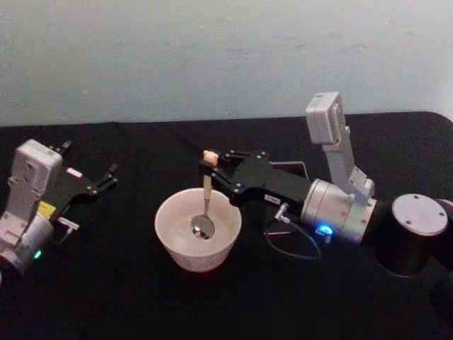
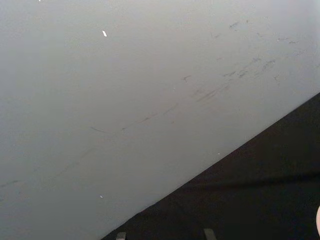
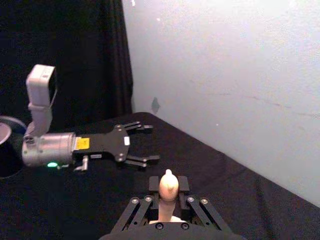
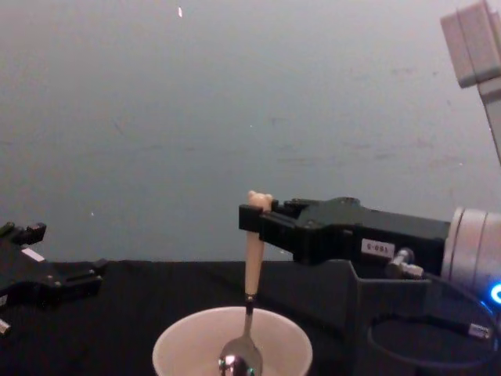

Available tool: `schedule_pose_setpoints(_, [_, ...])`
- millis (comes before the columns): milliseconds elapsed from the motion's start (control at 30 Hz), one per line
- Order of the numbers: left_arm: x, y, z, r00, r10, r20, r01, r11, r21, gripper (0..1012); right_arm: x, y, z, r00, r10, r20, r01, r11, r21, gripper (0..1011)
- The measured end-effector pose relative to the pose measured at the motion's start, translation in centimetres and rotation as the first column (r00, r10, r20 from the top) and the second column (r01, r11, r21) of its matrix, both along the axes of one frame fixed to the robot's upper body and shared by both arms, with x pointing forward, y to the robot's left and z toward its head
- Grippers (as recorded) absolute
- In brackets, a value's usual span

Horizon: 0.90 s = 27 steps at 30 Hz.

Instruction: Pick up the stirring spoon with one hand, stir inside the cup, then place it back in its original position.

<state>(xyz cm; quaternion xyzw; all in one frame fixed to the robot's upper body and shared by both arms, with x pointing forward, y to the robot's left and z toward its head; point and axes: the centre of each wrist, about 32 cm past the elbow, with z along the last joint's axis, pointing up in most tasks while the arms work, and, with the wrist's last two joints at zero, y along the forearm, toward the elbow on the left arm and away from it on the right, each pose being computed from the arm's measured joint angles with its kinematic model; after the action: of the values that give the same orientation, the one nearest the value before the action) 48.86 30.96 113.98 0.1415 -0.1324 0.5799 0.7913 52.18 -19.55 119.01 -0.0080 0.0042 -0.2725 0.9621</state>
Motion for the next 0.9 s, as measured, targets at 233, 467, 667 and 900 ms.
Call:
schedule_pose_setpoints(233, [0.00,0.00,0.00,1.0000,0.000,0.000,0.000,1.0000,0.000,1001,0.2,-0.4,0.2,0.999,-0.052,-0.014,0.053,0.998,0.038,214])
schedule_pose_setpoints(467, [0.00,0.00,0.00,1.0000,0.000,0.000,0.000,1.0000,0.000,1001,0.3,-1.5,1.0,0.992,-0.126,-0.015,0.127,0.988,0.092,214])
schedule_pose_setpoints(667, [0.00,0.00,0.00,1.0000,0.000,0.000,0.000,1.0000,0.000,1001,0.2,-3.0,2.2,0.980,-0.199,-0.009,0.198,0.968,0.154,214])
schedule_pose_setpoints(900, [0.00,0.00,0.00,1.0000,0.000,0.000,0.000,1.0000,0.000,1001,-0.6,-4.8,3.4,0.965,-0.263,-0.001,0.257,0.940,0.226,214])
